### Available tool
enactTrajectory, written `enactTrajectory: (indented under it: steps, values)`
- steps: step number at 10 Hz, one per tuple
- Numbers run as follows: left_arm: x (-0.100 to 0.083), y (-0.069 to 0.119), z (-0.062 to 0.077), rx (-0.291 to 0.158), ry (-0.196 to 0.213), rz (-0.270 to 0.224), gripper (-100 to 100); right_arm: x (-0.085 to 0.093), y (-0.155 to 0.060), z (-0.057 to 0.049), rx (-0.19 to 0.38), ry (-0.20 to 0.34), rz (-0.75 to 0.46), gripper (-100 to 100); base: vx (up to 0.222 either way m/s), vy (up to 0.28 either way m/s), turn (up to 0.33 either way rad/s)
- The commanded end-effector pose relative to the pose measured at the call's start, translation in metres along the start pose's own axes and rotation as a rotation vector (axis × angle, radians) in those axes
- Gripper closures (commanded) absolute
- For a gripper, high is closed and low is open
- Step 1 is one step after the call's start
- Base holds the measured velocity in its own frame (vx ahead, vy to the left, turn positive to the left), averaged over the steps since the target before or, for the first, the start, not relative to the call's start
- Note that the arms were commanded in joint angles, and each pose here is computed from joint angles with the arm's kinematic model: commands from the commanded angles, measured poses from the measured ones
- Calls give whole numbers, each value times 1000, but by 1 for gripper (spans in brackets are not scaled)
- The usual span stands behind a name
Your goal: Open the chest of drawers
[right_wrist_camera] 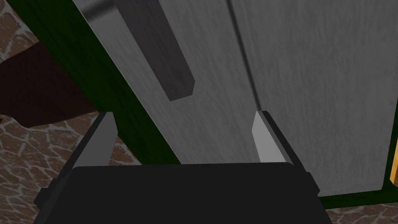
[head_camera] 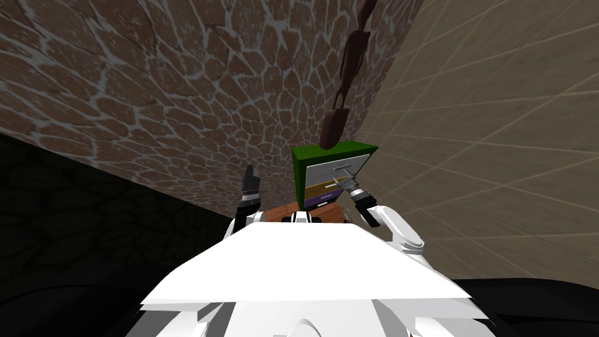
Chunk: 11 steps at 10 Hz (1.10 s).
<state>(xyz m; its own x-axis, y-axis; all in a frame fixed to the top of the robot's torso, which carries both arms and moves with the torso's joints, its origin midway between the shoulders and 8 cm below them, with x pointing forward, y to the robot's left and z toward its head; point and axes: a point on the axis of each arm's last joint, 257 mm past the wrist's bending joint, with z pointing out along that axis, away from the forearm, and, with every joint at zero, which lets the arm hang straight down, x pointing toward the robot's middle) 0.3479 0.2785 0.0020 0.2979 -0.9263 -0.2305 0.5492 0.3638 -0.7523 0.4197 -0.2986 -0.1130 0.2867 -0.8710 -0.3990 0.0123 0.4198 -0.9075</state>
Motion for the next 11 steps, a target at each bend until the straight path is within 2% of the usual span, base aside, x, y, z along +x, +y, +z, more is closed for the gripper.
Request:
enactTrajectory:
  steps: [1,3,4,5,6,7,11]
  values:
    - [0,0,0,0,0,0,0,9,3,-1,-26,12,-120,-100,52,4,17]
    - [0,0,0,0,0,0,0,15,5,-2,-42,19,-193,-100,38,9,16]
    - [0,0,0,0,0,0,0,13,5,-1,-37,17,-165,-100,18,3,3]
    - [0,0,0,0,0,0,0,16,-4,-3,-37,19,-172,-100,102,45,13]
    - [0,0,0,0,0,0,0,16,0,-4,-37,19,-173,-100,65,28,1]
    - [0,0,0,0,0,0,0,16,0,-4,-37,19,-172,100,10,4,-4]
    - [0,0,0,0,0,0,0,6,-3,-7,-40,-6,-170,100,-172,-57,-56]
